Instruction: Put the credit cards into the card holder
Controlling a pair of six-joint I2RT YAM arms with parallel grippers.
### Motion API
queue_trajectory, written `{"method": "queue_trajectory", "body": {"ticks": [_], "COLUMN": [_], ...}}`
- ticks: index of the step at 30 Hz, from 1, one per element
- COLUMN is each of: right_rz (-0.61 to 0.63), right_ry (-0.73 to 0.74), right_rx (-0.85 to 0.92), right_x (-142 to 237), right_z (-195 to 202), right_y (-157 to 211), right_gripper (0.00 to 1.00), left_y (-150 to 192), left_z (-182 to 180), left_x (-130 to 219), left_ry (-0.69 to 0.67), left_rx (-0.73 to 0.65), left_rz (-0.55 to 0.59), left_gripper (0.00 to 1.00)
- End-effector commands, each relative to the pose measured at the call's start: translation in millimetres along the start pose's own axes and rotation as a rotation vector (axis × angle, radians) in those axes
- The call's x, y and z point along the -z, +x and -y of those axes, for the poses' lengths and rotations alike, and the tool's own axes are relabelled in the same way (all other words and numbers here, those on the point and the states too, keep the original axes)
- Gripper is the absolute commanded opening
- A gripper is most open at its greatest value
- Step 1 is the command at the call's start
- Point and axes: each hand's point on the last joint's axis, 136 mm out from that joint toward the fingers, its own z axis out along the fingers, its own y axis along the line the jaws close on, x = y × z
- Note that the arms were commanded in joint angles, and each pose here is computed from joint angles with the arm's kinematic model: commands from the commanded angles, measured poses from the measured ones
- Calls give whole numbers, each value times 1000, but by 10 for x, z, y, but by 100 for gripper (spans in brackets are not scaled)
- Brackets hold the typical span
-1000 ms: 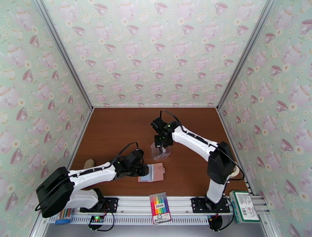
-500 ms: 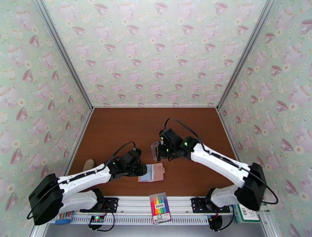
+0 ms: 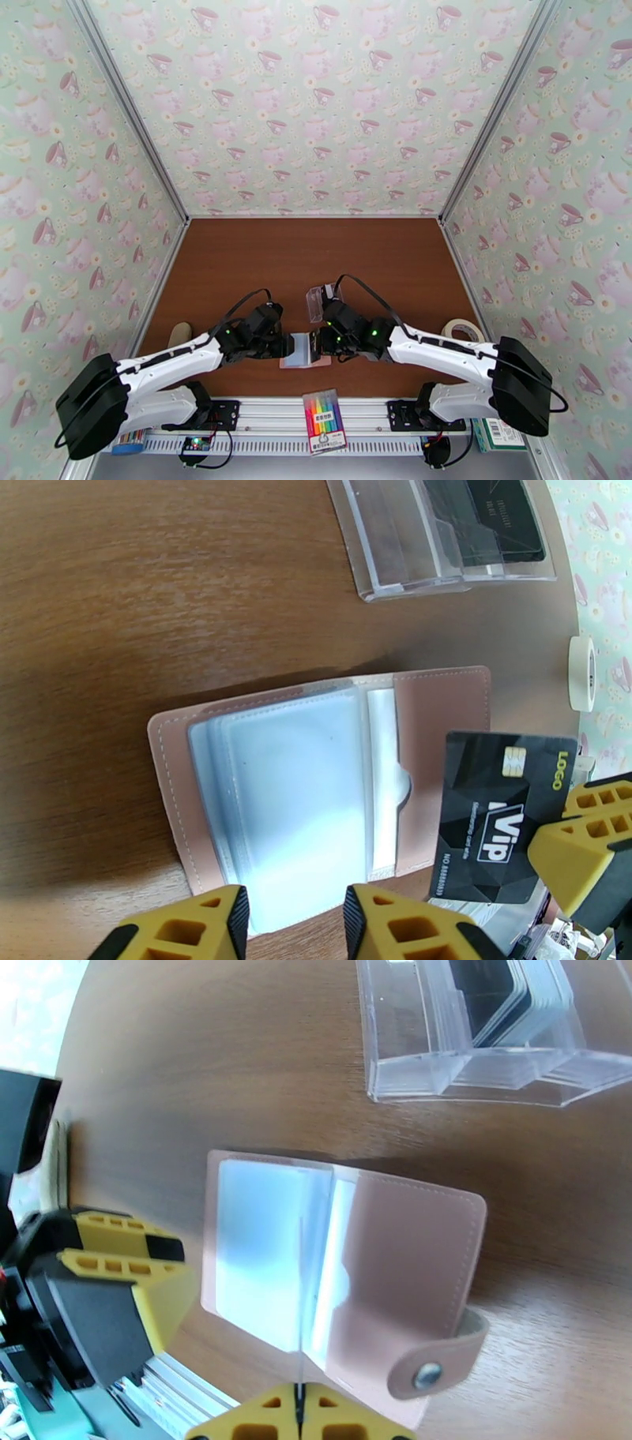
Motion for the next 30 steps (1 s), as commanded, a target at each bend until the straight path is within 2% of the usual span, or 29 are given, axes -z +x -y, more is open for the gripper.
{"method": "queue_trajectory", "body": {"ticks": [1, 30], "right_rz": [9, -20], "right_ry": [-60, 6], "right_rx": [-46, -73], "right_x": [-72, -323], "right_z": [-104, 108], "right_y": [-16, 73], "right_gripper": [0, 0], "left_y": [46, 78], "left_z": [-11, -95], "left_x": [-70, -196], "left_ry": [14, -26], "left_rx": [-6, 6], "left_rz": [-31, -60], "left_gripper": [39, 34]}}
